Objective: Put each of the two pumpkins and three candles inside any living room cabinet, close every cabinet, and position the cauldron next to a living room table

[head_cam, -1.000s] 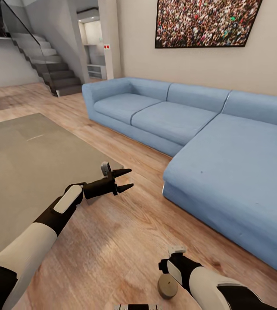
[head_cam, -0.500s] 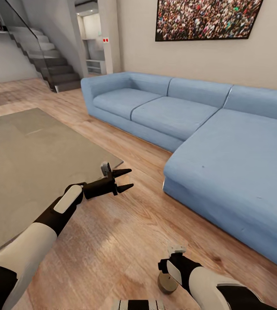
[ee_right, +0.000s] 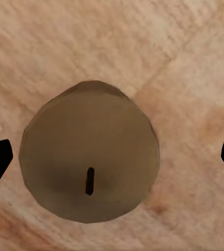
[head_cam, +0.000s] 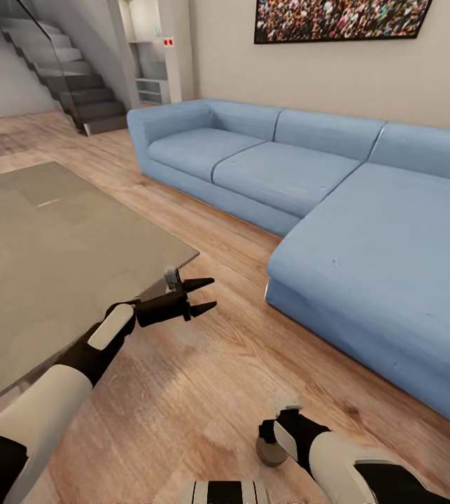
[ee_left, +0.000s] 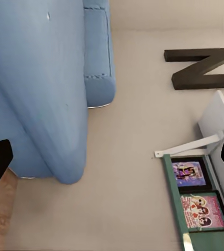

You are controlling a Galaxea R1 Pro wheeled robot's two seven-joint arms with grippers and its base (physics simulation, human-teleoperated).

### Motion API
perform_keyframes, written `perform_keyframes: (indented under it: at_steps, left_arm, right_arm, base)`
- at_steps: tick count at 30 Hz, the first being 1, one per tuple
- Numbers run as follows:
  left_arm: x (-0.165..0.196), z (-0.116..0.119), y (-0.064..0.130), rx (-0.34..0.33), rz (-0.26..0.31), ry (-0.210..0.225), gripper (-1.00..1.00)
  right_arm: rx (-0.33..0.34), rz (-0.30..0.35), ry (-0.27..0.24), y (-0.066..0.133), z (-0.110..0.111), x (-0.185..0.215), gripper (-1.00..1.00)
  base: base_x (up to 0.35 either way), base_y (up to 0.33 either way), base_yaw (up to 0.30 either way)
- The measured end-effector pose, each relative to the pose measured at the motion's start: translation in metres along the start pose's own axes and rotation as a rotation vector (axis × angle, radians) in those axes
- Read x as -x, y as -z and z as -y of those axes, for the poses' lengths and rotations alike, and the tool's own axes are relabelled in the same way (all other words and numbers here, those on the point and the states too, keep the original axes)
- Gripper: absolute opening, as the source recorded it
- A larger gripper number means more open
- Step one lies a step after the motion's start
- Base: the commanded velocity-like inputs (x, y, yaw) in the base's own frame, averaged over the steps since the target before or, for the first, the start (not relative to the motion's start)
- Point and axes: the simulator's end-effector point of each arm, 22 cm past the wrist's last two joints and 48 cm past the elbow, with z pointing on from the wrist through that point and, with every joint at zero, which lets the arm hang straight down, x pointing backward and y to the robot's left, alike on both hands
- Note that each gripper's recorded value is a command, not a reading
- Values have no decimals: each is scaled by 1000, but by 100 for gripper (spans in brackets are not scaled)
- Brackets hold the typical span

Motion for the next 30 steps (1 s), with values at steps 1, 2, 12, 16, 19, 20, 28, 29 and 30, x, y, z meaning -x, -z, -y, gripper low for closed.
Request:
perform_keyframes:
  at_steps: [1,2,12,16,19,20,28,29,30]
  left_arm:
    - [-1,-2,0,1,4,1,100]
    - [-2,-5,1,3,9,3,100]
    - [-13,-15,3,6,3,28,100]
    - [-14,-15,3,6,3,29,100]
    - [-14,-16,3,7,3,30,100]
    - [-14,-16,3,7,4,30,100]
    - [-14,-16,3,7,3,31,100]
    - [-14,-16,3,7,3,31,100]
    - [-14,-16,3,7,3,31,100]
  right_arm:
    - [-1,0,0,0,3,2,100]
    - [-1,0,-2,0,7,3,100]
    - [-9,27,6,1,-4,4,100]
    - [-11,41,4,1,-4,7,100]
    - [-11,41,4,1,-4,7,100]
    - [-11,41,4,1,-4,7,100]
    - [-11,38,5,1,-4,5,100]
    - [-11,38,5,1,-4,5,100]
    - [-11,37,5,0,-4,4,100]
  base:
    - [0,0,0]
    - [0,0,0]
    - [0,0,0]
    - [0,0,0]
    - [0,0,0]
    - [0,0,0]
    - [0,0,0]
    - [0,0,0]
    - [0,0,0]
